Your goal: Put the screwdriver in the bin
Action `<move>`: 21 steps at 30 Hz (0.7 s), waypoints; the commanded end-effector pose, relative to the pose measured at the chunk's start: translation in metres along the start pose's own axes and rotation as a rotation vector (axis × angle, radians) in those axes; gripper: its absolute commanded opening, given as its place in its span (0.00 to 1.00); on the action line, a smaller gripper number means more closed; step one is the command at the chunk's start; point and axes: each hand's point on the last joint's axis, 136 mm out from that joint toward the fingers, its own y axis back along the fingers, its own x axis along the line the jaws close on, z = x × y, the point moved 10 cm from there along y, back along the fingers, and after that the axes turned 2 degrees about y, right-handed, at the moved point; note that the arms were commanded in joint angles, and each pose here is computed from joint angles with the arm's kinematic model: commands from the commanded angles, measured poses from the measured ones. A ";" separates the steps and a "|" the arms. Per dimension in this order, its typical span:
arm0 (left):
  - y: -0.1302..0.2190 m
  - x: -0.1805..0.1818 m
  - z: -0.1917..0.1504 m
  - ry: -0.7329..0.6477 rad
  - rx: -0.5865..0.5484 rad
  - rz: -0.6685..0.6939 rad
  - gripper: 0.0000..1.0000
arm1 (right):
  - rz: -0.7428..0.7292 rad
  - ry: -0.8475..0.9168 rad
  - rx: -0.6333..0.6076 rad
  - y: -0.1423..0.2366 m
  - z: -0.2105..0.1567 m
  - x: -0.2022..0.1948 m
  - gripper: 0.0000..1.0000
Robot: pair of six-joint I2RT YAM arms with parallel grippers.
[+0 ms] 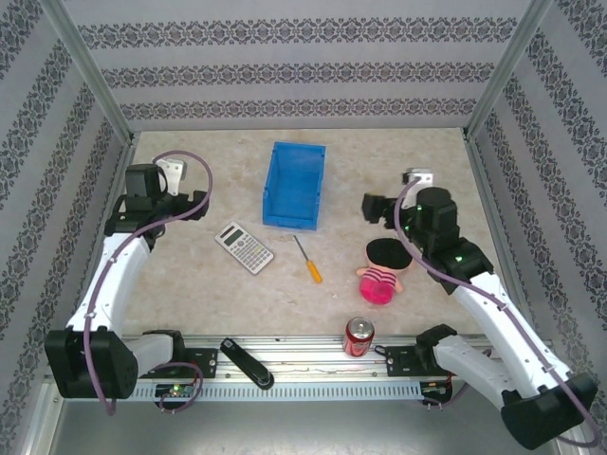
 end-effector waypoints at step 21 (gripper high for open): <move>0.058 -0.013 0.000 0.072 0.178 -0.126 0.99 | 0.109 0.087 0.714 -0.087 -0.114 0.112 0.76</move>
